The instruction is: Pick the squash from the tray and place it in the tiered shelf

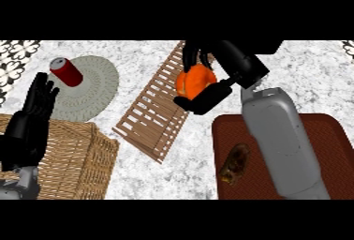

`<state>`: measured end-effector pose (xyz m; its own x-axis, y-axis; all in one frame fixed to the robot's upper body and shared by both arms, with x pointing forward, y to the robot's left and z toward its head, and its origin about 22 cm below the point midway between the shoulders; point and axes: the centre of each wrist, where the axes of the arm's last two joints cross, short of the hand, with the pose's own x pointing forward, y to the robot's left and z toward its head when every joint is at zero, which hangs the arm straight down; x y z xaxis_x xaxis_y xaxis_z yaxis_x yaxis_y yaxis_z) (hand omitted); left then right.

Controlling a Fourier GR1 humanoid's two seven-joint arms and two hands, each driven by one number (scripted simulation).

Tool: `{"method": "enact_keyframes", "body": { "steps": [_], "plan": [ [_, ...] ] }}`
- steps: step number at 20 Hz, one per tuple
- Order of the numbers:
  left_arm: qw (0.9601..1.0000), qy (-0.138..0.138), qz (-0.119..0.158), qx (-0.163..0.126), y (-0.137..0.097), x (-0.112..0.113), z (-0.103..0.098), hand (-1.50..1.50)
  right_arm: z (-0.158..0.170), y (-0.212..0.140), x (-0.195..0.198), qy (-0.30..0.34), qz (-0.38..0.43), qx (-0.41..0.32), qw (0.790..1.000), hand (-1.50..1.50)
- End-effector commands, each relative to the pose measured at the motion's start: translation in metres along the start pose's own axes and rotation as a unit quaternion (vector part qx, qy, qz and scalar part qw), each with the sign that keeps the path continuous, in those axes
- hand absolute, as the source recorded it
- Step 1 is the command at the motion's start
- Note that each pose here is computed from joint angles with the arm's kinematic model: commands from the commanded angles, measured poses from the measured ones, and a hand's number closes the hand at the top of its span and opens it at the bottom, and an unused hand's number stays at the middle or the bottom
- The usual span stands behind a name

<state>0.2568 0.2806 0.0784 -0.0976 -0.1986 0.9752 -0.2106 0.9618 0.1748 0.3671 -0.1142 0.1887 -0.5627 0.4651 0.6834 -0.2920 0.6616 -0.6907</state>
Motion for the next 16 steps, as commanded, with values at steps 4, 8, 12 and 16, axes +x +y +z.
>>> {"method": "enact_keyframes", "body": {
  "steps": [4, 8, 12, 16],
  "plan": [
    [0.9988, 0.037, 0.021, -0.023, -0.017, -0.019, 0.006, 0.00, -0.028, 0.028, -0.021, 0.012, 0.007, -0.016, 1.000, 1.50],
    [0.9988, 0.030, 0.027, -0.028, -0.019, -0.008, 0.003, 0.00, -0.047, 0.039, -0.023, 0.049, -0.045, -0.007, 0.998, -1.50],
    [0.9990, 0.036, 0.017, -0.019, -0.020, -0.022, -0.003, 0.00, -0.055, 0.038, -0.021, 0.037, -0.057, 0.030, 0.997, -1.50],
    [0.9987, 0.037, 0.022, -0.028, -0.004, -0.018, -0.005, 0.00, -0.066, 0.035, -0.023, 0.028, -0.086, 0.039, 0.995, -1.50]
  ]
}}
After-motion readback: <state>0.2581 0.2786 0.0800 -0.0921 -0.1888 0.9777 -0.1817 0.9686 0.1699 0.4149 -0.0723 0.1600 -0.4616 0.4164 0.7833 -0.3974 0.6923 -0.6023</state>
